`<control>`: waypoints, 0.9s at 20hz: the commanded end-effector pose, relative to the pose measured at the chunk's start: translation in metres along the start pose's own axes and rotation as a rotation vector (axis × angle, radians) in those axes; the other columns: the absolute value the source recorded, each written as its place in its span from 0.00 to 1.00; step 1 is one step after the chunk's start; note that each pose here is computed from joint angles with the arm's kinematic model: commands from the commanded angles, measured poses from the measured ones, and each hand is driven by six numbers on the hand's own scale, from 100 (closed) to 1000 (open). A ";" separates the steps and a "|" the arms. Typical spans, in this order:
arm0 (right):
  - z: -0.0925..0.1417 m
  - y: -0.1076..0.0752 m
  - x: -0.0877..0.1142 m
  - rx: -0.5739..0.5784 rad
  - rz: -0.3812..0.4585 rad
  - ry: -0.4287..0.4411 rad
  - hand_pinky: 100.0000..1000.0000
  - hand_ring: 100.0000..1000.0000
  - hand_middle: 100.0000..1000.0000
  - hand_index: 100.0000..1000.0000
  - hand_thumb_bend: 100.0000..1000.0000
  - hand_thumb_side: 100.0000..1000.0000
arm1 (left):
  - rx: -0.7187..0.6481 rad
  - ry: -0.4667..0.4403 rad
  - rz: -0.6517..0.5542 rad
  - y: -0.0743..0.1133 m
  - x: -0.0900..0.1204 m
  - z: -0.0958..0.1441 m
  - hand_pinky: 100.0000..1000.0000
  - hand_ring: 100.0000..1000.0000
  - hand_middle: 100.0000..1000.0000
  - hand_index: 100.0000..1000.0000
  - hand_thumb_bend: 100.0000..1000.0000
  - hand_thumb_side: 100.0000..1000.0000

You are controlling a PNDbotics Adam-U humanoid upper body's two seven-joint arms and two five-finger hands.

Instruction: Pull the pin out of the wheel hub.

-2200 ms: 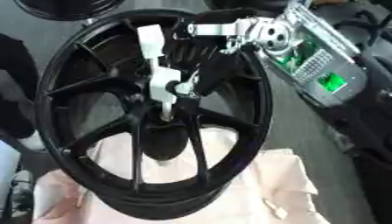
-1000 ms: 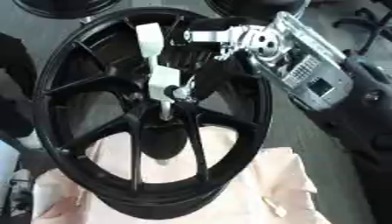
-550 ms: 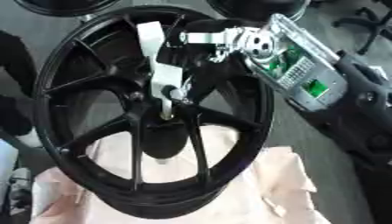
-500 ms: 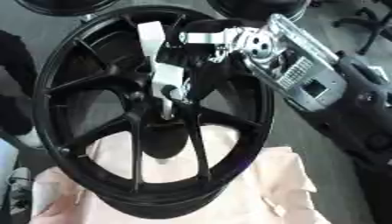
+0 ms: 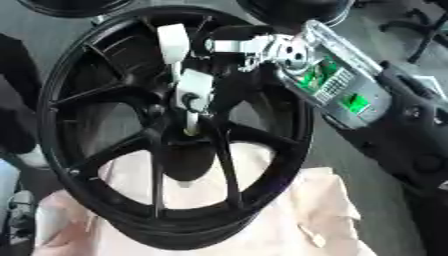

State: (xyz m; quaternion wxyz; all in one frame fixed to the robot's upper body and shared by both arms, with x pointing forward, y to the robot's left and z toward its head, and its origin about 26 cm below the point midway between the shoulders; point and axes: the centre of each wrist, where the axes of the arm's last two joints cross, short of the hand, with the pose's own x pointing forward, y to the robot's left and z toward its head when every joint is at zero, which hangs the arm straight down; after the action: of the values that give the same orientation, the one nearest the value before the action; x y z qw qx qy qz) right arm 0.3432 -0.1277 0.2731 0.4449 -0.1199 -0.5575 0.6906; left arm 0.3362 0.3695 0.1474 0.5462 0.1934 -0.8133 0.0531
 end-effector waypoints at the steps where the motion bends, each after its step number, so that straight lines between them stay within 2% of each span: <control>1: 0.005 -0.005 -0.003 -0.006 -0.003 0.031 0.79 0.74 0.48 0.80 0.04 0.36 | 0.008 -0.032 -0.010 0.006 0.009 -0.004 0.54 0.78 0.60 0.67 0.15 0.68; 10: 0.005 -0.004 -0.006 0.007 -0.012 0.032 0.78 0.73 0.44 0.77 0.02 0.38 | 0.006 -0.028 -0.014 0.006 0.008 -0.004 0.54 0.78 0.60 0.67 0.15 0.68; 18: 0.008 -0.004 -0.008 0.021 -0.039 0.033 0.73 0.66 0.36 0.69 0.00 0.28 | 0.006 -0.024 -0.016 0.007 0.007 -0.003 0.54 0.78 0.60 0.67 0.14 0.69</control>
State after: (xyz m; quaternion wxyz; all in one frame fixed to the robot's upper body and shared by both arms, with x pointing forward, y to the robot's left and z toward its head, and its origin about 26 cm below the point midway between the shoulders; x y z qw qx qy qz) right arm 0.3444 -0.1305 0.2704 0.4563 -0.1071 -0.5546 0.6875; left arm 0.3354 0.3711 0.1470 0.5475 0.1955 -0.8119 0.0535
